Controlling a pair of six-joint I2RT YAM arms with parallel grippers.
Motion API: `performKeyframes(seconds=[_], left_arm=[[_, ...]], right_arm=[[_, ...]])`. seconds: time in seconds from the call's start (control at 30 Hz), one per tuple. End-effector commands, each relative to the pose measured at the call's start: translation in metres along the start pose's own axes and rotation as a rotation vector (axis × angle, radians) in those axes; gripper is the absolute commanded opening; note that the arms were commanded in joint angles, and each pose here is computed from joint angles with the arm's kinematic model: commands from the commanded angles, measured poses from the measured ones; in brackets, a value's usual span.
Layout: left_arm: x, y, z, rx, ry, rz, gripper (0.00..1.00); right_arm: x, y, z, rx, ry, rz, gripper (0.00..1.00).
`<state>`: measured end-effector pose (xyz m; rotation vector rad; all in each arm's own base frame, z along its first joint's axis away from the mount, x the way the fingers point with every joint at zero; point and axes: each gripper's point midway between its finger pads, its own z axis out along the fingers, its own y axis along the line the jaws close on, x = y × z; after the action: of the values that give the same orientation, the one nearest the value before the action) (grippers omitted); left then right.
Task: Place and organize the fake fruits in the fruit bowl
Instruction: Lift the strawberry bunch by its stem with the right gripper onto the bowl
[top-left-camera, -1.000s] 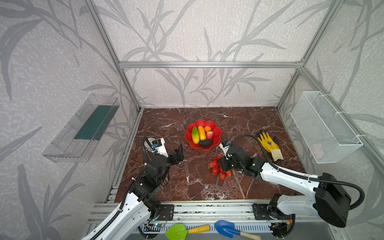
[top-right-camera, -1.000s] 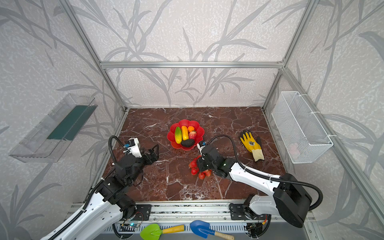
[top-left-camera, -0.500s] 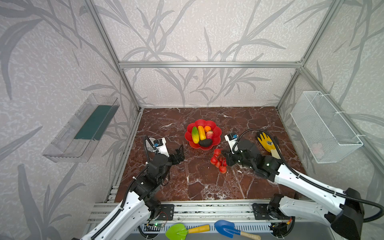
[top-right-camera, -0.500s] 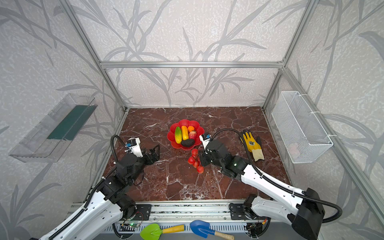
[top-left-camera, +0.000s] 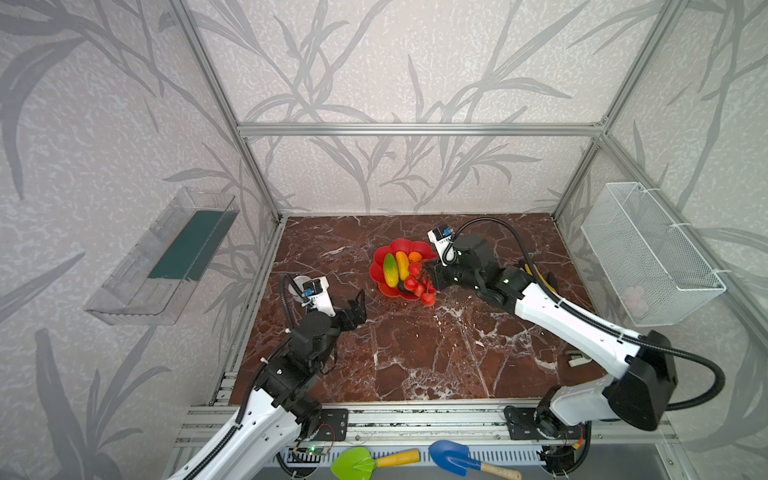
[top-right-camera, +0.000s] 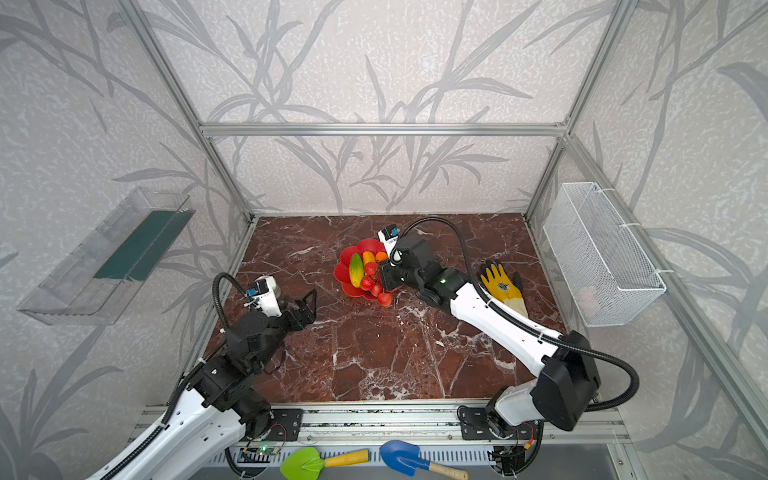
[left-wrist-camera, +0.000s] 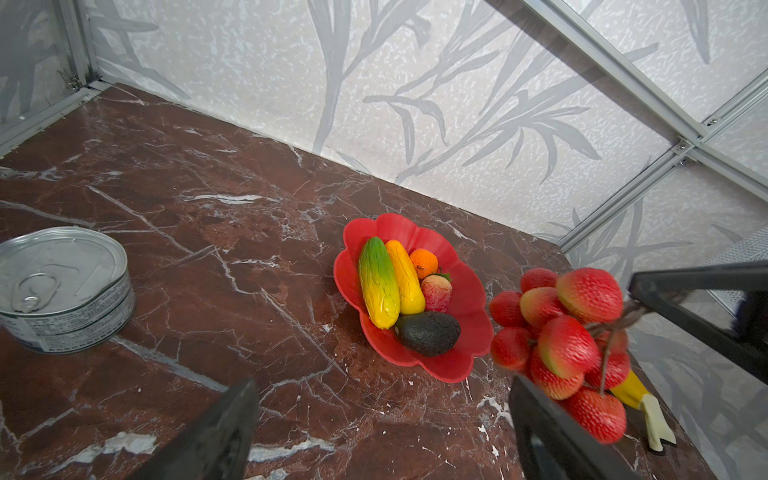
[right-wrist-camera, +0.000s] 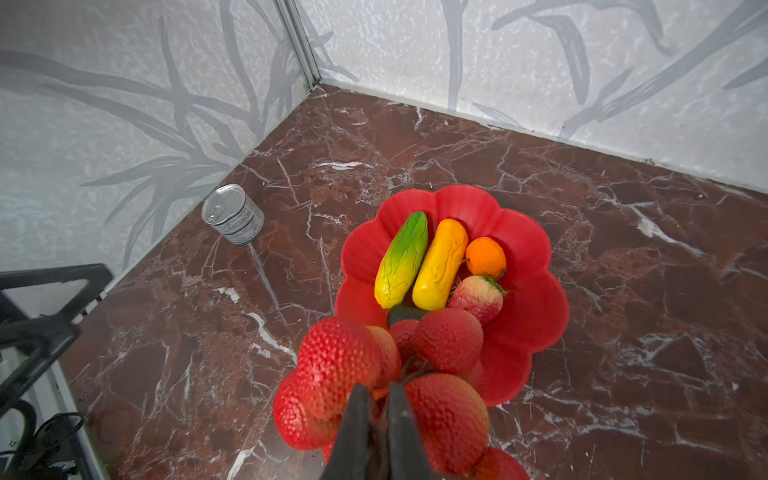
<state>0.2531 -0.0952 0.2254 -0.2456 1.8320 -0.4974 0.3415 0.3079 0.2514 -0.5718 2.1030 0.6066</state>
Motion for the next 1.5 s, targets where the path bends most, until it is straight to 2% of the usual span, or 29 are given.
performKeyframes(seconds=[0.0, 0.23, 0.47, 0.57, 0.77, 0.93, 1.3, 1.47], left_arm=[[0.002, 0.009, -0.006, -0.029, 0.0, 0.01, 0.95], [0.0, 0.014, -0.013, -0.038, -0.018, 0.009, 0.95], [-0.003, 0.016, -0.018, -0.044, -0.022, 0.019, 0.95], [-0.003, 0.016, -0.019, -0.043, -0.024, 0.021, 0.95], [-0.006, 0.016, -0.02, -0.043, -0.036, 0.027, 0.95], [-0.009, 0.015, -0.02, -0.039, -0.047, 0.031, 0.95], [-0.013, 0.016, -0.025, -0.05, -0.049, 0.061, 0.96], [-0.014, 0.016, -0.026, -0.049, -0.049, 0.065, 0.95]], right_arm=[[-0.028, 0.004, 0.009, -0.048, -0.042, -0.036, 0.0], [-0.038, -0.011, 0.046, -0.052, -0.021, -0.016, 0.0], [-0.023, -0.023, 0.085, -0.061, 0.057, 0.017, 0.0], [-0.021, -0.02, 0.082, -0.074, 0.067, 0.028, 0.0], [-0.023, -0.023, 0.052, -0.035, 0.03, 0.024, 0.0], [-0.026, -0.025, 0.049, -0.017, 0.038, -0.004, 0.0], [-0.001, -0.031, 0.112, -0.041, 0.196, -0.003, 0.0], [0.003, -0.037, 0.139, -0.029, 0.255, -0.006, 0.05]])
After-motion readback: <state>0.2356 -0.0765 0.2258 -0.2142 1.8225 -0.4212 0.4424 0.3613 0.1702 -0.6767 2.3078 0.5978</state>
